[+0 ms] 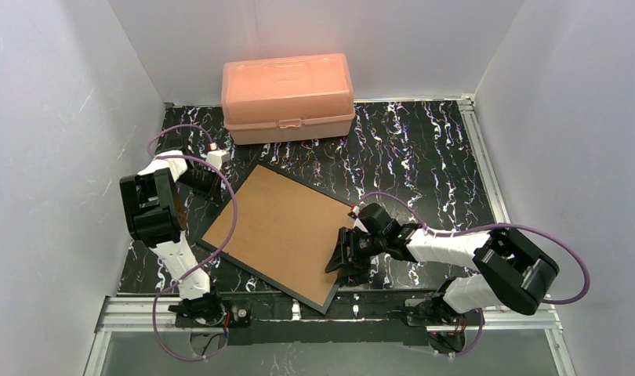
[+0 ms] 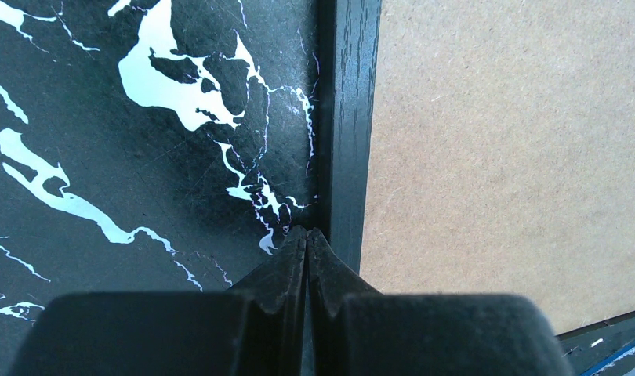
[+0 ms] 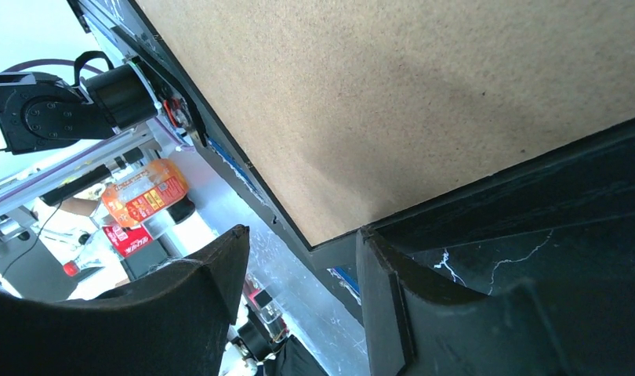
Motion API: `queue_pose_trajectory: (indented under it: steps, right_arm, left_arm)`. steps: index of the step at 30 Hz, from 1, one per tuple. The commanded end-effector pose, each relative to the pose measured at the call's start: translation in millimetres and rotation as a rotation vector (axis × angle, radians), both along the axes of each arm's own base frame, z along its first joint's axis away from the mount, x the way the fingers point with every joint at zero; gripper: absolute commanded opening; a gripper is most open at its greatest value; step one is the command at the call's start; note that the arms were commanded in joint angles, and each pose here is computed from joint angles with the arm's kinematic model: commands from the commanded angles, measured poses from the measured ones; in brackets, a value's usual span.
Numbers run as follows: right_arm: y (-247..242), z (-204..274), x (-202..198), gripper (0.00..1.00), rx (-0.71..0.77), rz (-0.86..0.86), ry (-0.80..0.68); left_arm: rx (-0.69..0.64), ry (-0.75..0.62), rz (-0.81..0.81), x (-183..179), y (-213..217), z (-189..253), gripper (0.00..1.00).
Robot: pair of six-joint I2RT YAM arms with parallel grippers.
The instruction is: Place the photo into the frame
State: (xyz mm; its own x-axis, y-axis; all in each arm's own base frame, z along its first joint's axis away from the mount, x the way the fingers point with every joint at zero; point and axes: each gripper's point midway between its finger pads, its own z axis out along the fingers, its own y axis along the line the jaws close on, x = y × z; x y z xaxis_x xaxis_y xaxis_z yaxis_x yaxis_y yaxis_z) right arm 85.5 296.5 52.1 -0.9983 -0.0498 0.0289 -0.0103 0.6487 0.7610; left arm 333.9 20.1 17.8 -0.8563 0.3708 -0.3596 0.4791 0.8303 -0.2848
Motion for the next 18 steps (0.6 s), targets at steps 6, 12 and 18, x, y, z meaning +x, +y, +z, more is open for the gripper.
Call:
queue_pose_trajectory:
  steps: [6,12,18]
  right_arm:
    - [-7,-15,-6,0.61,-0.057,0.012,0.02]
    - [-10,-24,-3,0.6,-0.099,-0.006,-0.001]
    - [-14,-36,1,0.58,-0.13,-0.029,-0.015]
  left_arm:
    - [-0.037,0.098,-0.016,-28,-12,-11,0.0]
    - [-0.04,0.102,-0.016,-29,-13,-12,0.0]
    - [-0.034,0.1,-0.018,-29,-11,-11,0.0]
